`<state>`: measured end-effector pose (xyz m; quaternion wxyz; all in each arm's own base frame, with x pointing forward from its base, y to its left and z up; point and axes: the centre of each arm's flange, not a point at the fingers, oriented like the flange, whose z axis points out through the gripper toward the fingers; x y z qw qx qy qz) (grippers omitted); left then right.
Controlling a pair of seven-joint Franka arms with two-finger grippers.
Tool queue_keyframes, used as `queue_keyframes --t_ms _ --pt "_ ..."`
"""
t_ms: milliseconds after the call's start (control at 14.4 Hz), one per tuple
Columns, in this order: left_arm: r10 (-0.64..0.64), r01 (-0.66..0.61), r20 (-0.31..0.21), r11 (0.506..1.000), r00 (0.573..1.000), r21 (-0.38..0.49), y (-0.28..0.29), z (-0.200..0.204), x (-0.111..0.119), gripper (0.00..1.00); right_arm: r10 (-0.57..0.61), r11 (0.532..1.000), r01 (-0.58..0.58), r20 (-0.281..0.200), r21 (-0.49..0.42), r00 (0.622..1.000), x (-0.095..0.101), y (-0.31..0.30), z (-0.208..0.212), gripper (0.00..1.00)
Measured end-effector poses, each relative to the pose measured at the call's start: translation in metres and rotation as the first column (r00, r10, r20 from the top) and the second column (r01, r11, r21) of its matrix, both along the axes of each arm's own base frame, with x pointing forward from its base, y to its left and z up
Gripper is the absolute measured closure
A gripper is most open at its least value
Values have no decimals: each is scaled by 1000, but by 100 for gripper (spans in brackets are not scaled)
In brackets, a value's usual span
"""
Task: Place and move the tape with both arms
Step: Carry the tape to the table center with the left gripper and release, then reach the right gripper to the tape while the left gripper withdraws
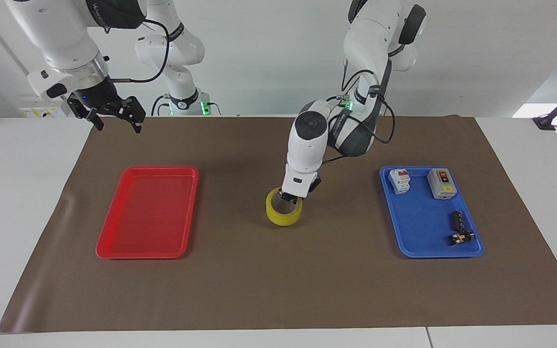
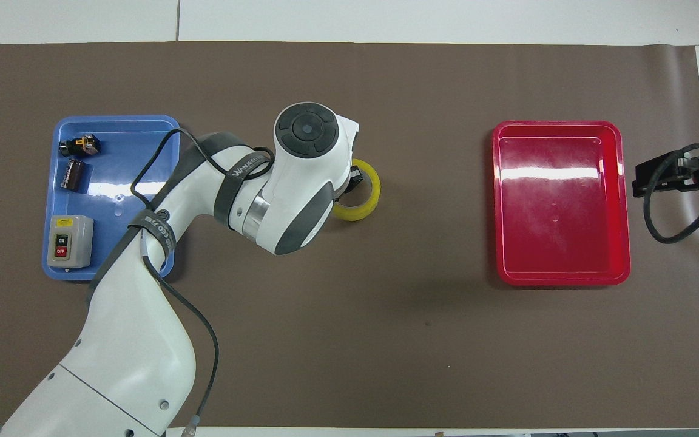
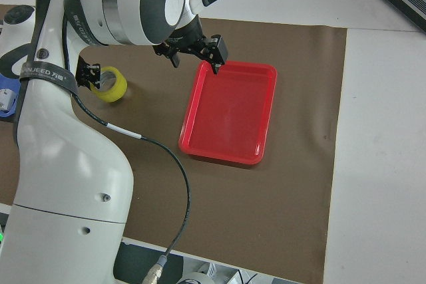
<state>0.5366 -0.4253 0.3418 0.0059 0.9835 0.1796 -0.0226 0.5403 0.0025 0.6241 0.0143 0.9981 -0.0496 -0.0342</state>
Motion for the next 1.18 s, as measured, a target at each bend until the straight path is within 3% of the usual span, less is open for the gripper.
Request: queue_keyframes --t_ms 209,278,556,695,765,1043,1182 --pt "12 -12 1 1000 1000 2 -4 -13 -8 79 0 1000 0 -6 0 1000 0 0 -2 0" --pt "15 -15 4 1000 1000 1 -2 -11 -7 73 -1 1000 1 -9 0 1000 0 0 -3 0" --pt "59 -59 32 998 998 9 24 15 13 30 4 1000 -4 -14 0 1000 -1 0 -4 0" --pt "82 -83 45 996 996 15 68 63 32 7 21 1000 -21 -15 6 1000 -1 1 -5 0" --pt "71 -71 48 997 996 17 101 93 41 0 32 999 -32 -14 14 999 0 2 -6 0" --pt "-66 65 30 997 997 32 252 186 55 0 104 994 -103 -36 37 994 4 30 -33 0" --pt "-164 163 21 986 986 32 322 213 53 0 182 983 -181 -22 42 983 17 77 -63 0"
